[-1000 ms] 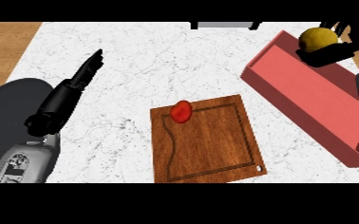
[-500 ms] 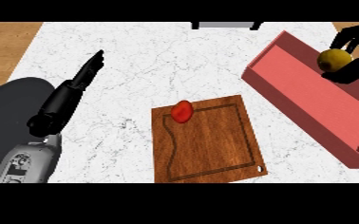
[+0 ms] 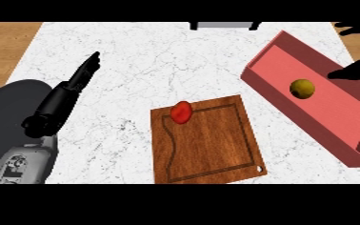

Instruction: Pick the lemon from the cutting board and place it in the cardboard box

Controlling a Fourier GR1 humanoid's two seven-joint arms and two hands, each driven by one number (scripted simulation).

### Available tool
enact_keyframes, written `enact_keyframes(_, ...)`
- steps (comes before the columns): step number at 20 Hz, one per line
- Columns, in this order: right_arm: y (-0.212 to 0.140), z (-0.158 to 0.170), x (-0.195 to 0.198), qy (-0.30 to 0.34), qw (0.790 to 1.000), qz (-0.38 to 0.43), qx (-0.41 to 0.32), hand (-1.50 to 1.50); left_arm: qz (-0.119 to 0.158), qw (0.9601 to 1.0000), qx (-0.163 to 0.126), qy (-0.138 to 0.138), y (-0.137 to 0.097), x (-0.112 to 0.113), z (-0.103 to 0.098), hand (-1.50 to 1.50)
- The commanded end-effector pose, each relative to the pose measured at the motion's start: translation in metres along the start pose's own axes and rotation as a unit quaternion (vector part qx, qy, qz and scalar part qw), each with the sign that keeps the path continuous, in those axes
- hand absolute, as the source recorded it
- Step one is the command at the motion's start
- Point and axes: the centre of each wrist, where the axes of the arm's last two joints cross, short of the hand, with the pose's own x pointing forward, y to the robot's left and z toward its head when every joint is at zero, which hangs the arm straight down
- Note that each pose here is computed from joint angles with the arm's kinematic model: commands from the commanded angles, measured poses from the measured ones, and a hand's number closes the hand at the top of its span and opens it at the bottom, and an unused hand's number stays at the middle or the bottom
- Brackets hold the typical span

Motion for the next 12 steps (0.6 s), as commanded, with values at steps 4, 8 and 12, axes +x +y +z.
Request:
enact_keyframes(4, -0.001, -0.001, -0.024, -0.046, 0.933, -0.326, -0.144, -1.5, -0.001, 1.0, 0.0, -0.003, 0.008, 0.004, 0.0, 0.0)
enact_keyframes(8, -0.031, 0.009, -0.037, -0.01, 0.908, -0.376, -0.185, -1.5, 0.001, 1.0, 0.004, -0.008, 0.005, -0.008, 0.006, 0.0)
enact_keyframes(12, -0.031, 0.042, -0.088, -0.004, 0.895, -0.38, -0.234, -1.5, -0.004, 0.9999, -0.003, -0.012, 0.004, 0.001, -0.011, 0.0)
